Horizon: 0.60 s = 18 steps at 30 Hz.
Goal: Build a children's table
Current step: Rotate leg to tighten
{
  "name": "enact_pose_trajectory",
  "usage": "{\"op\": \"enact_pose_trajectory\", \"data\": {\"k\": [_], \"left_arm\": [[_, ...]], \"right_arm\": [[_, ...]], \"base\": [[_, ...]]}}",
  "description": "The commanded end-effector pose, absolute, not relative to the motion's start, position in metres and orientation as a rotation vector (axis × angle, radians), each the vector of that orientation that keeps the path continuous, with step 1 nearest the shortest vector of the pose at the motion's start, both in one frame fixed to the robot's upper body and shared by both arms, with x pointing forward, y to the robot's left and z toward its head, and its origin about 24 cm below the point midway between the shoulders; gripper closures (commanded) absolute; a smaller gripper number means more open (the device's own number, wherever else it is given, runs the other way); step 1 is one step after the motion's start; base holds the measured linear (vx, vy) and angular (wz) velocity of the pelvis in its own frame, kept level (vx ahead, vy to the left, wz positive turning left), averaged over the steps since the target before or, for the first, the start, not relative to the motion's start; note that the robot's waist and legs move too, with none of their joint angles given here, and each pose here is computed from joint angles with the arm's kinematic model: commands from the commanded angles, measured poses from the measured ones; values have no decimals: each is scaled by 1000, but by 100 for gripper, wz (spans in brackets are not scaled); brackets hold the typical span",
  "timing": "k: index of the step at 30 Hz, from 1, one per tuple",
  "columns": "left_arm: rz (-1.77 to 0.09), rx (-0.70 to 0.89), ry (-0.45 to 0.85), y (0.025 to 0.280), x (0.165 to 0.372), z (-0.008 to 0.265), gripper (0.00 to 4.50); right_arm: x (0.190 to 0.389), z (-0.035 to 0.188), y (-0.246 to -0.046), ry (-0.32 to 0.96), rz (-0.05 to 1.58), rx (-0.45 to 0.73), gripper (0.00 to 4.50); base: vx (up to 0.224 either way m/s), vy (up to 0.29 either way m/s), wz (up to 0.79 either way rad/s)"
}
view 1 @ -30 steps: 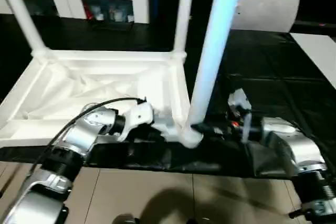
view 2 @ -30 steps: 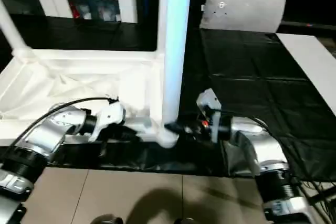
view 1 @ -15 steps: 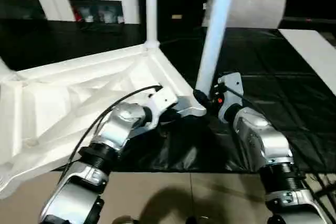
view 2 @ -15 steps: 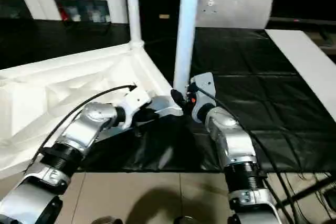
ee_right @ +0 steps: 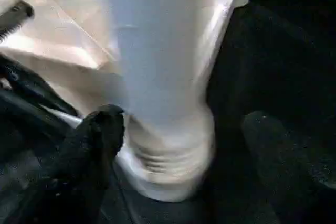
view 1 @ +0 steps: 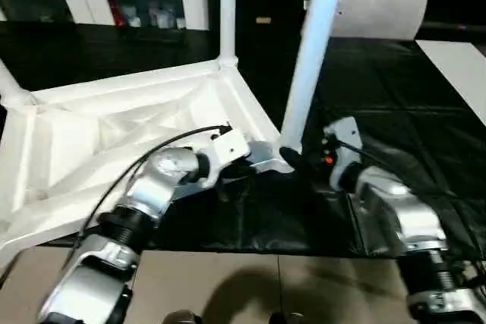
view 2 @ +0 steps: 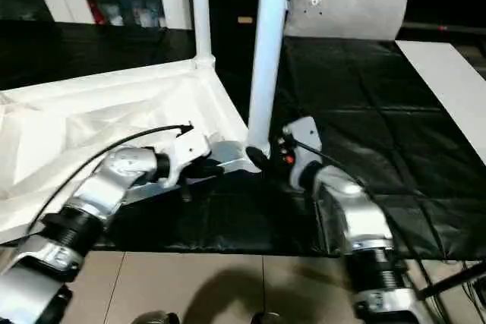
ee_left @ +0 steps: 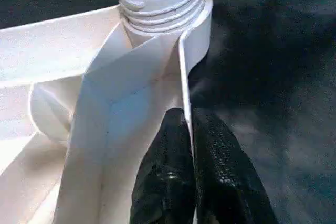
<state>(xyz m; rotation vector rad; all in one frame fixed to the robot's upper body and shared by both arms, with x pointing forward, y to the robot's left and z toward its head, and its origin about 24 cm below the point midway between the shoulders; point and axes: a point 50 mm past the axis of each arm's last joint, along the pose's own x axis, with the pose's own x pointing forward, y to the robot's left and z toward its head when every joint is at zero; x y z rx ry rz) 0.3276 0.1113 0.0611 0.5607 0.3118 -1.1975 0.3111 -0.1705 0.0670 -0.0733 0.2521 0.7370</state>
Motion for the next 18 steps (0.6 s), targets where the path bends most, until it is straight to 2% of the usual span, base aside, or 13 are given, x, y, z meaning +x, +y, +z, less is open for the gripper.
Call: {"op": "enact_pose_trajectory", "data": {"k": [1, 3, 9, 11, 14, 18], "left_arm": [[-1283, 600, 334, 117, 321, 55, 450], [-1283, 600, 334, 117, 321, 55, 450], [-1472, 580, 348, 129, 311, 61, 450], [-1479, 580, 349, 129, 310, 62, 450], [-1618, 621, 403, 134, 299, 59, 450], [-1672, 643, 410, 134, 295, 58, 450]], "right_arm": [[307, 78, -172, 220, 849, -114, 22], [307, 78, -172, 220, 849, -114, 22], [295, 85, -184, 253, 1098, -166, 22], [295, 85, -185, 254, 1107, -167, 22], [286, 83, -178, 302, 1303, -144, 48], [283, 82, -175, 325, 1386, -107, 94]], "base": [[0, 0, 0], [0, 0, 0], [0, 0, 0], [0, 0, 0], [0, 0, 0], [0, 0, 0]]}}
